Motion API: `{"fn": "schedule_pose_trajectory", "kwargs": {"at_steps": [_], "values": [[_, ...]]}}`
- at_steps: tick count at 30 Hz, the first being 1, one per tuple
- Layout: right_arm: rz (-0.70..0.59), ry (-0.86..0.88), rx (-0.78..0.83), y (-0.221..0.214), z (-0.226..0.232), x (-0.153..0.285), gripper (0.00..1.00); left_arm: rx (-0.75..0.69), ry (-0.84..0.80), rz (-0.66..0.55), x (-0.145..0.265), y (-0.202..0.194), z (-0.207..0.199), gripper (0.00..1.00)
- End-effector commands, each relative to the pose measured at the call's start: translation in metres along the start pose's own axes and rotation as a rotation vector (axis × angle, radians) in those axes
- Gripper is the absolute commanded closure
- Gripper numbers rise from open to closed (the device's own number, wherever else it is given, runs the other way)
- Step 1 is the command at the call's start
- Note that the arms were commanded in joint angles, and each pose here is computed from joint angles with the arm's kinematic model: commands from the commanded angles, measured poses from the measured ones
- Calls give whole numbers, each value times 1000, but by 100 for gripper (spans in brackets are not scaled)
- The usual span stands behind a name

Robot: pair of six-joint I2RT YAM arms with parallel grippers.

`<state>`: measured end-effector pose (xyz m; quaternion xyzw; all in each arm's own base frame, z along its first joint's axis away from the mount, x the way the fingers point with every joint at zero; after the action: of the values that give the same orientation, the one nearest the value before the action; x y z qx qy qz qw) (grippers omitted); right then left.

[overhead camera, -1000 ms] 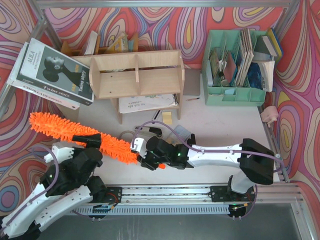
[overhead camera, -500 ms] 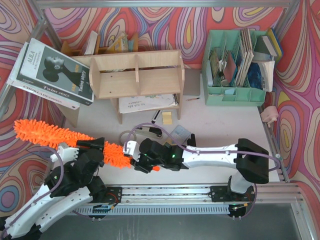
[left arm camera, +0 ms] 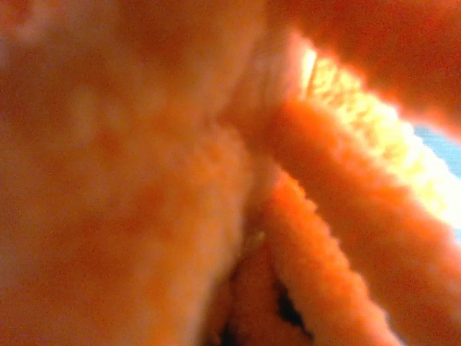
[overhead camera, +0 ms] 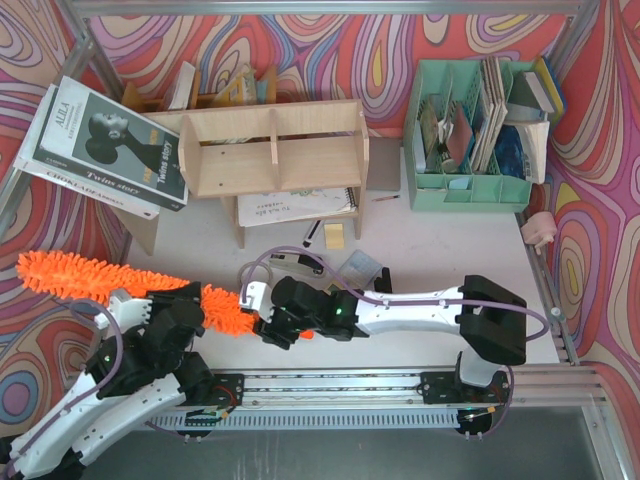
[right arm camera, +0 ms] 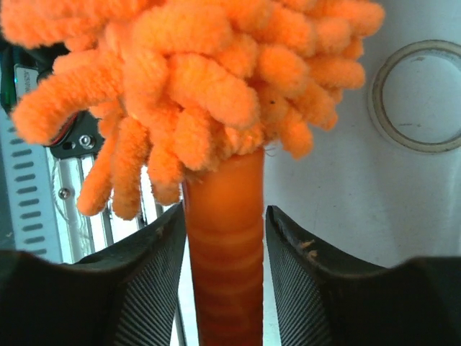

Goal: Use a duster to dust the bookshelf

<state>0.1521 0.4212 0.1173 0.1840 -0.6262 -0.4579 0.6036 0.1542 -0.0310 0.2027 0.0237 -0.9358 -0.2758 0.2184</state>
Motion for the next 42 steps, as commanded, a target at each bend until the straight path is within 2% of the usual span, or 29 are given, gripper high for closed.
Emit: {"fn": "schedule_pose_trajectory", "kwargs": {"at_steps": [1, 4, 11, 14, 21, 22, 26, 27, 28, 30, 37, 42], "values": [[-54, -29, 9, 19, -2, -5, 46, 87, -24, -39, 0, 9, -6, 100], [-46, -39, 14, 17, -2, -9, 37, 108, -37, -38, 1, 10, -9, 100], [-36, -119, 14, 13, -14, -18, 38, 138, -60, -24, 5, 13, -19, 100], [-40, -166, 11, 9, -21, -18, 47, 141, -69, -15, 8, 14, -24, 100], [-68, -207, 11, 13, -23, -11, 83, 123, -59, -4, 10, 16, -22, 100], [-77, -211, 17, 16, -23, -9, 88, 117, -47, -7, 11, 18, -18, 95], [-116, -238, 53, 26, -20, 4, 99, 115, -9, -29, 15, 29, -1, 63], [-123, -250, 62, 28, -20, 8, 100, 112, -8, -36, 17, 33, 2, 55], [-128, -262, 70, 29, -21, 11, 100, 113, -15, -38, 19, 36, 4, 42], [-147, -283, 87, 33, -22, 20, 100, 90, -33, -47, 22, 43, 4, 29], [-185, -320, 135, 42, -26, 40, 100, -69, -70, -66, 36, 63, -8, 2], [-225, -347, 159, 52, -28, 51, 100, -198, -106, -104, 45, 81, -21, 2]]}}
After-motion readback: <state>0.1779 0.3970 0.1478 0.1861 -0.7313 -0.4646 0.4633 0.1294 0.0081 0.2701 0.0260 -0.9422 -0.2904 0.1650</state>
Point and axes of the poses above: each gripper's point midway between its finger pads, its own x axis back along the fingers, its own z axis along the line the jaws close on, y = z × x, the point moved 2 cm from there along x, back along the fingers, and after that the axes turned 9 degrees about -x, right-handed, at the moved point
